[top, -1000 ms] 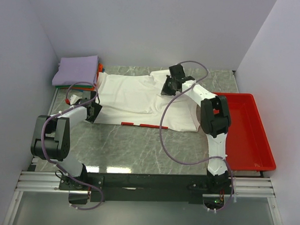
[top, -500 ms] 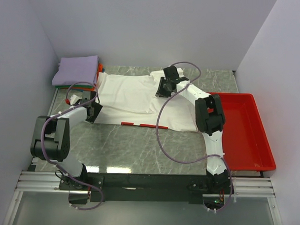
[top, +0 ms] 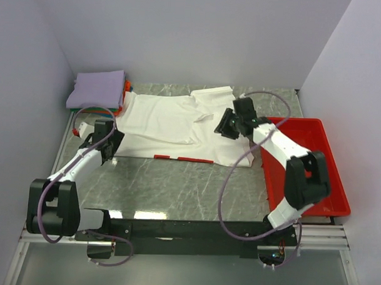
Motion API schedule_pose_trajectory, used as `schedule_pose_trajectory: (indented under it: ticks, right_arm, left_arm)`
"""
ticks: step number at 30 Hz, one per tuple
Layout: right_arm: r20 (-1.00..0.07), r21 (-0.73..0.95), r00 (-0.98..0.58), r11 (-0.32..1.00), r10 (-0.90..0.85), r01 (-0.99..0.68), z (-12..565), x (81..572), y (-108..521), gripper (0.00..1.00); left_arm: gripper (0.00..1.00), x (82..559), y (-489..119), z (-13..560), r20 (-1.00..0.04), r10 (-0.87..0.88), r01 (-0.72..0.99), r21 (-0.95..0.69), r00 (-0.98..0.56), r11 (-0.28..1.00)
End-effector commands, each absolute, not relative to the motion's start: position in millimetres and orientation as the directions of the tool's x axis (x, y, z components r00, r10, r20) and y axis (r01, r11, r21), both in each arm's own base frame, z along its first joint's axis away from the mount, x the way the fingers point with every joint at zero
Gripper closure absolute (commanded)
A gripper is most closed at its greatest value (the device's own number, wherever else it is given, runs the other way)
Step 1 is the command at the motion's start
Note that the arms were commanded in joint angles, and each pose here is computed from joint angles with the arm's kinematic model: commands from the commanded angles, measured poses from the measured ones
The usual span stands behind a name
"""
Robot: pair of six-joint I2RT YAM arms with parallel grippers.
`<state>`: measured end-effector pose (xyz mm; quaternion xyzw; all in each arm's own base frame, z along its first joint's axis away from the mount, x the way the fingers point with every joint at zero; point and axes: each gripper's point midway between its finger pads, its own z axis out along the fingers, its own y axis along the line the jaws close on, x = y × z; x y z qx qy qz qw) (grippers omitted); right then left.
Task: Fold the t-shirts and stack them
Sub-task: Fold the tshirt
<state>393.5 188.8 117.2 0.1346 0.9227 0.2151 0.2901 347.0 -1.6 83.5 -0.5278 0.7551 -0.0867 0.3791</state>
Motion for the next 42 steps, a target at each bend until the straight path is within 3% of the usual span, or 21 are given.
schedule_pose_trajectory:
  ticks: [1,8,15,20,33,38,42]
  right_arm:
    - [-0.443,0.518,-0.783,0.838,0.437,0.174,101,363,182,0.55]
    - [-0.425,0.543,-0.755,0.808,0.499,0.228,82,312,161,0.53]
    - [-0.395,0.534,-0.735,0.789,0.551,0.304,68,288,139,0.51]
    - [-0.403,0.51,-0.69,0.773,0.602,0.377,58,277,116,0.47]
    - [-0.398,0.446,-0.642,0.75,0.655,0.489,28,285,77,0.44]
    - [-0.38,0.436,-0.65,0.748,0.658,0.501,18,292,75,0.46]
    - [-0.383,0.431,-0.651,0.75,0.655,0.501,17,295,74,0.52]
  left_arm:
    - [0.28,333,17,78,-0.491,-0.866,-0.773,-0.515,-0.088,0.37]
    - [0.3,315,51,54,-0.46,-0.888,-0.828,-0.49,-0.021,0.274]
    - [0.31,322,53,42,-0.437,-0.898,-0.827,-0.488,-0.043,0.278]
    - [0.4,321,54,33,-0.432,-0.9,-0.842,-0.466,-0.049,0.27]
    - [0.43,320,56,17,-0.446,-0.891,-0.86,-0.42,-0.082,0.289]
    - [0.49,319,57,15,-0.453,-0.888,-0.861,-0.417,-0.082,0.292]
    - [0.6,319,57,13,-0.455,-0.886,-0.861,-0.413,-0.088,0.298]
